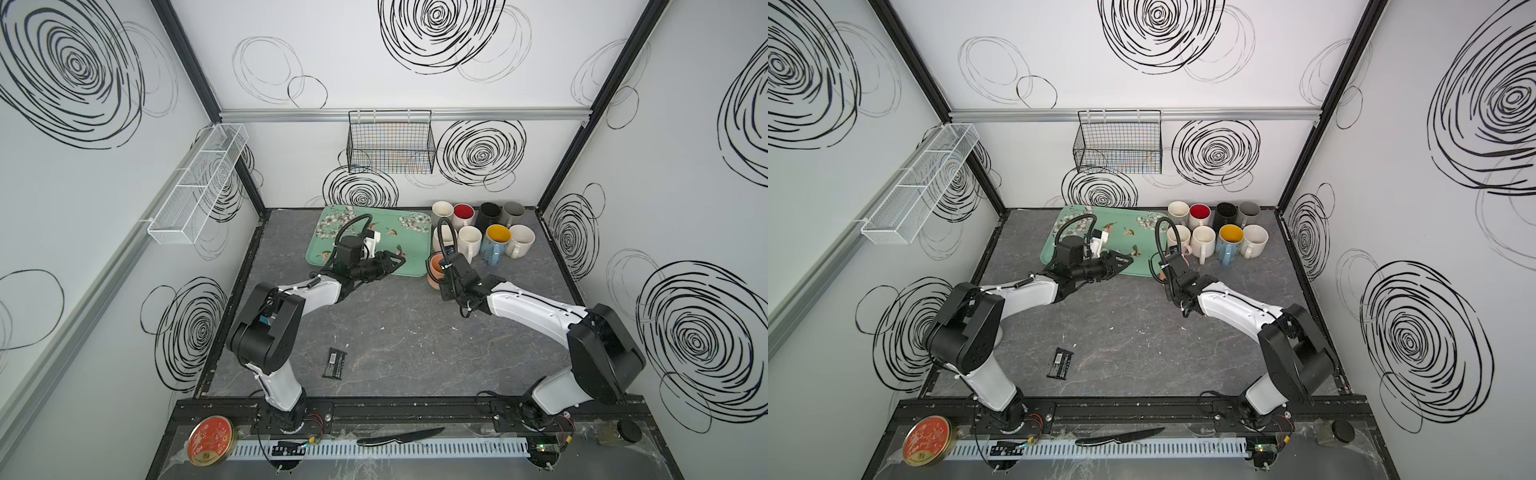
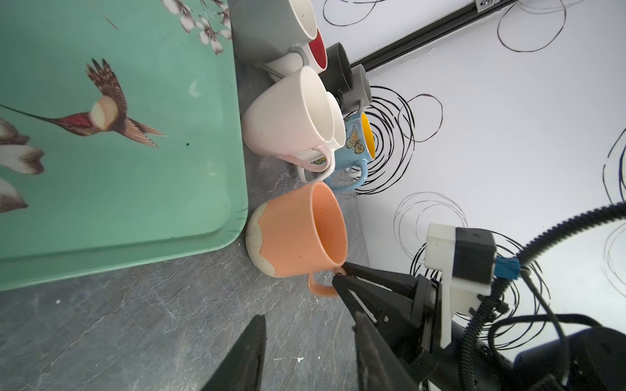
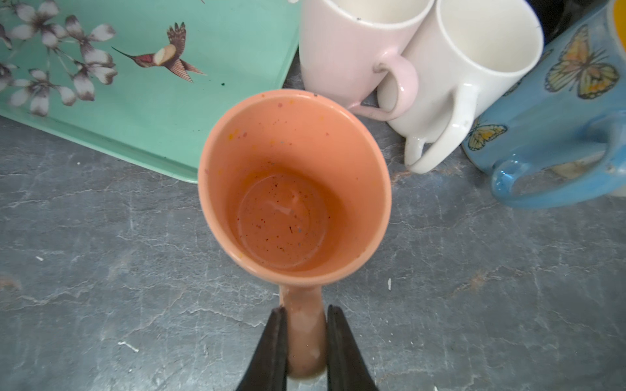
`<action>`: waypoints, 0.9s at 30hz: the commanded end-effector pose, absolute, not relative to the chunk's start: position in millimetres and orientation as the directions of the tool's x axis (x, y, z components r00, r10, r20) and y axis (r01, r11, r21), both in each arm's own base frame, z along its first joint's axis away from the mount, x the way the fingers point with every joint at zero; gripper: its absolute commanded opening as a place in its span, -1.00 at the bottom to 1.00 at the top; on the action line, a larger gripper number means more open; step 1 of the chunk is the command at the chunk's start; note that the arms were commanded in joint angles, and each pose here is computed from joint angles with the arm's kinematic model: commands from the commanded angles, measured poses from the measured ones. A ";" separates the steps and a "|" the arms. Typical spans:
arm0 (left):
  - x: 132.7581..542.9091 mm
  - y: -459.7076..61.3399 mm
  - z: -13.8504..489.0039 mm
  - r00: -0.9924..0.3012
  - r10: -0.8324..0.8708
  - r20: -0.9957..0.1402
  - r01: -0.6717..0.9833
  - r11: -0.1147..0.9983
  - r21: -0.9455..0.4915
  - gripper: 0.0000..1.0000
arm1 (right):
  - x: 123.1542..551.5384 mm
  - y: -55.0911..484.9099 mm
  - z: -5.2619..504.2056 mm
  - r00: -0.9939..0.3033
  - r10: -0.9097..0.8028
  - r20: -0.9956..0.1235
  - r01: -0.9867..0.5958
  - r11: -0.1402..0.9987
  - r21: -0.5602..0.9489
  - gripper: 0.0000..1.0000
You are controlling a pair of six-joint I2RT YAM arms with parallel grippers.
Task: Turn the mug right side up
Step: Place the mug at the top-center of the table.
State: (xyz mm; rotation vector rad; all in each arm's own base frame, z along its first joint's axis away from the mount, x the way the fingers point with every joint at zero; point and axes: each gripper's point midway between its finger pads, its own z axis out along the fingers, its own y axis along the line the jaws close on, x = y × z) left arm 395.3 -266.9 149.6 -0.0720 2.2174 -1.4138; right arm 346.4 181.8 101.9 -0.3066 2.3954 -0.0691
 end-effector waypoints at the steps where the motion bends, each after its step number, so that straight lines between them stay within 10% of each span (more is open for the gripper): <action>1: 402.0 -270.0 156.2 -0.855 -0.298 -0.424 0.261 0.459 -0.849 -0.07 | 349.7 155.8 90.3 -0.765 -0.228 -0.603 -0.136 0.971 -0.195 -1.00; 9: 403.8 -264.2 157.9 -0.851 -0.305 -0.428 0.260 0.463 -0.847 -0.06 | 369.3 155.9 88.9 -0.772 -0.213 -0.599 -0.136 0.976 -0.171 -0.75; 21: 418.9 -213.2 171.9 -0.804 -0.286 -0.521 0.270 0.606 -0.748 0.11 | 362.8 157.2 143.8 -0.735 -0.127 -0.666 -0.117 0.991 -0.060 0.16; 27: 431.9 -158.2 202.4 -0.724 -0.244 -0.645 0.250 0.779 -0.575 0.81 | 365.4 116.0 190.7 -0.623 -0.013 -0.782 0.007 1.000 -0.023 0.46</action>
